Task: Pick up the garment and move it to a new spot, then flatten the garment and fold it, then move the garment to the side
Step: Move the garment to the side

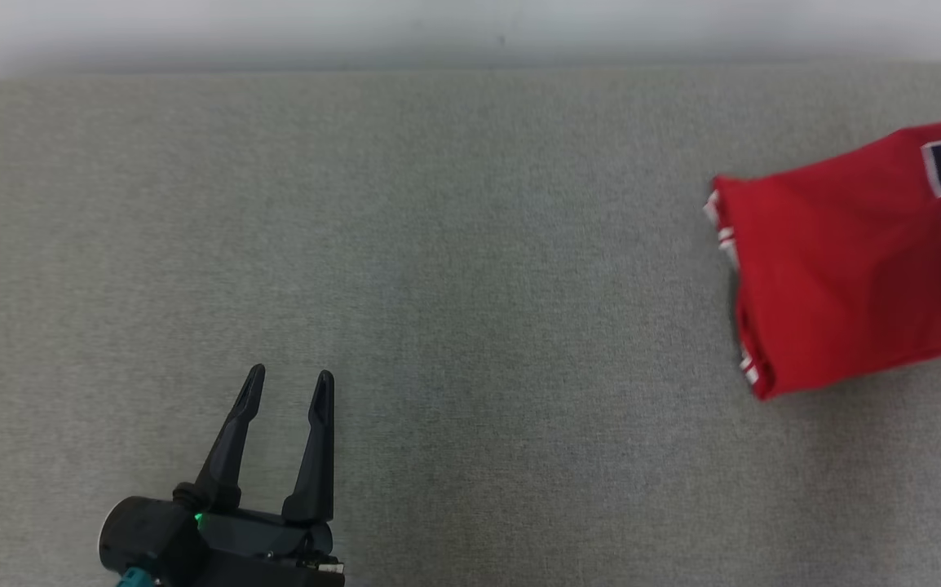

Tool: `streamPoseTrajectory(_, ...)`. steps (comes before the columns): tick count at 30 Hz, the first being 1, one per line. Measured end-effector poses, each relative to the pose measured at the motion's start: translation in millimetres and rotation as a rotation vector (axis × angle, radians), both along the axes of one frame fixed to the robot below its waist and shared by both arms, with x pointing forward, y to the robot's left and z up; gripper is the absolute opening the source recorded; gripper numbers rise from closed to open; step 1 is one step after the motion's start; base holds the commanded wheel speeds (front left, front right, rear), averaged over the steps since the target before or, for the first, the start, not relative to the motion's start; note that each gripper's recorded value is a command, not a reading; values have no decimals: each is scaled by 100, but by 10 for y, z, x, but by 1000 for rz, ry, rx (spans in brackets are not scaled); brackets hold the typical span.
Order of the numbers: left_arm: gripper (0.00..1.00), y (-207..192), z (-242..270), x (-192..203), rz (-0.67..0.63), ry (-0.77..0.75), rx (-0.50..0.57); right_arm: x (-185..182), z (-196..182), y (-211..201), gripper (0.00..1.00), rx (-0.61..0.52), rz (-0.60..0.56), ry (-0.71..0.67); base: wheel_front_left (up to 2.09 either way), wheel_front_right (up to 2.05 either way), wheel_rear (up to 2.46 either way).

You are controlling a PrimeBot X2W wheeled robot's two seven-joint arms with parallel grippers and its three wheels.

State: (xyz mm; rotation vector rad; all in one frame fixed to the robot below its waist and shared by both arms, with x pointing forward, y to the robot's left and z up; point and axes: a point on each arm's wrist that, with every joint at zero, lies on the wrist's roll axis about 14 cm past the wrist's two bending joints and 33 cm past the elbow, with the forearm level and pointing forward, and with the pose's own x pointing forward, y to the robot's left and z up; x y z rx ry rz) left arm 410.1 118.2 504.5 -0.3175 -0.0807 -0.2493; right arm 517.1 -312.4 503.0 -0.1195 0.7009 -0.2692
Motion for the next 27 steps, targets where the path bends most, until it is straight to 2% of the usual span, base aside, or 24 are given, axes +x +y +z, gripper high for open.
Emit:
streamPoseTrajectory(5,100,-102,-200,108,-39,46,3,33,37,-301,0,1,-94,-34,0,0,0)
streamPoseTrajectory(9,100,-145,-344,173,-61,77,10,58,149,-577,0,-63,-155,-49,0,0,0)
streamPoseTrajectory(14,100,-173,-483,238,-81,104,22,5,50,-894,0,-153,-222,19,0,0,0)
streamPoseTrajectory(19,100,-138,-607,263,-74,132,26,32,-29,-1104,0,-297,-225,73,0,0,0)
streamPoseTrajectory(25,100,-140,-673,248,-78,151,30,122,-183,-1169,0,-429,-155,100,0,0,0)
streamPoseTrajectory(26,100,-138,-678,240,-79,153,30,154,-184,-1163,5,-454,-135,95,0,0,0)
streamPoseTrajectory(27,100,-132,-680,234,-78,154,32,188,-174,-1153,23,-476,-114,83,0,0,0)
